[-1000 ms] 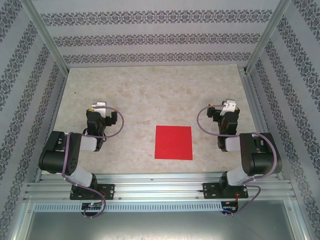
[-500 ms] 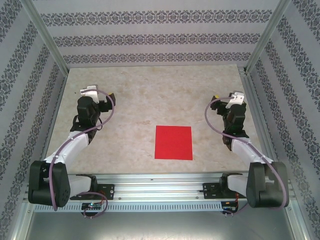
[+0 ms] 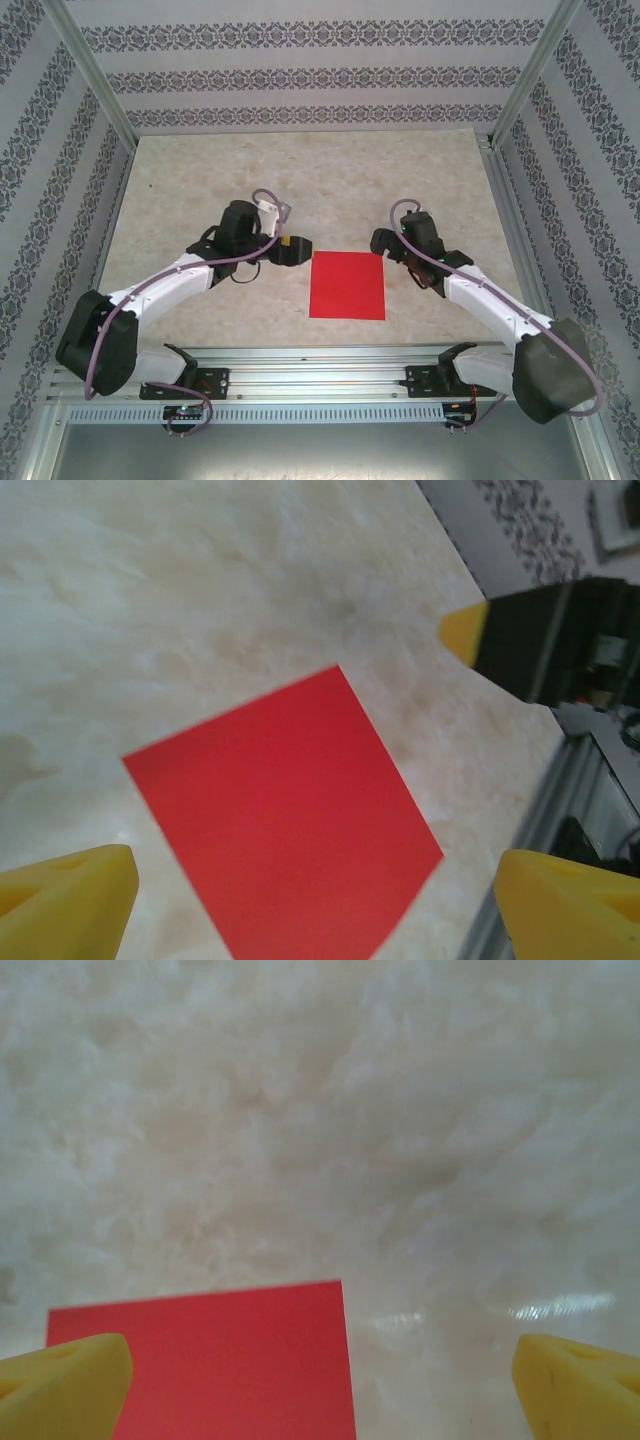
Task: Fold a paper plane with a square sheet of paper (fold left side to right side)
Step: Pick up the square sheet of paper from the center of the table, then place a square sheet of paper at the center of the table, then first fold in half a square sheet of paper at the center of the table.
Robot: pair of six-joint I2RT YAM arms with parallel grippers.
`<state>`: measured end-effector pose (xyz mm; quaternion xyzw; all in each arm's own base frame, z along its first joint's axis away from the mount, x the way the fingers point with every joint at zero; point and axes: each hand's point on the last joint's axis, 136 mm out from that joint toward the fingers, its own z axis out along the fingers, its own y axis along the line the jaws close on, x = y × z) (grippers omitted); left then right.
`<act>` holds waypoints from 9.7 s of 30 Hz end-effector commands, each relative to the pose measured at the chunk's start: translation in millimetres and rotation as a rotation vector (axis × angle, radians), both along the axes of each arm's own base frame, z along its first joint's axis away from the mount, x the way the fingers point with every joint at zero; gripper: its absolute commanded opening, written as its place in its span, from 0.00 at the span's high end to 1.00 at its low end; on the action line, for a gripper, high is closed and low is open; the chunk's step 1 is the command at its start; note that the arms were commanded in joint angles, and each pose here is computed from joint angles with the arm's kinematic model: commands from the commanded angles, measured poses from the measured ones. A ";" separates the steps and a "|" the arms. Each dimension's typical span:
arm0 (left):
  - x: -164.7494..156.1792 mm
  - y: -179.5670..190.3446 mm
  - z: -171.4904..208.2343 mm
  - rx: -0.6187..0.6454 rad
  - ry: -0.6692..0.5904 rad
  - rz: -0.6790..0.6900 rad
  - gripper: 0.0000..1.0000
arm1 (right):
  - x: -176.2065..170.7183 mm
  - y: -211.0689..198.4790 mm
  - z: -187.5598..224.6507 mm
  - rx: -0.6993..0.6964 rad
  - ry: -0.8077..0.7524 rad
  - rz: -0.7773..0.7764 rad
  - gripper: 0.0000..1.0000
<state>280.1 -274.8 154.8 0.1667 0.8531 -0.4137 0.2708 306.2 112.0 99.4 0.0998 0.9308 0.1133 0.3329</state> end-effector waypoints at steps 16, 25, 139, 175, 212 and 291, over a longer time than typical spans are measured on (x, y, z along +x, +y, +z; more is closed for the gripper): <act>-70.5 -73.8 -80.9 0.001 0.262 -0.217 0.08 | -11.5 55.4 -73.7 -0.079 0.333 0.020 0.02; -75.7 -70.2 -102.6 0.053 0.293 -0.203 0.08 | -32.4 84.7 -88.4 -0.011 0.397 0.084 0.02; 16.2 12.8 -67.3 0.070 0.382 -0.043 0.64 | -15.7 132.3 -65.3 0.459 0.297 0.314 0.71; 15.7 -51.4 -57.8 -0.115 0.388 -0.184 0.62 | 37.6 169.3 0.8 0.893 0.155 0.380 0.56; 7.8 -28.4 -135.2 0.345 0.433 0.073 0.34 | 40.8 109.2 -44.9 0.557 0.223 0.306 0.82; 29.2 -53.1 -118.1 0.349 0.493 0.128 0.48 | 13.1 44.3 -60.7 0.394 0.256 0.181 0.67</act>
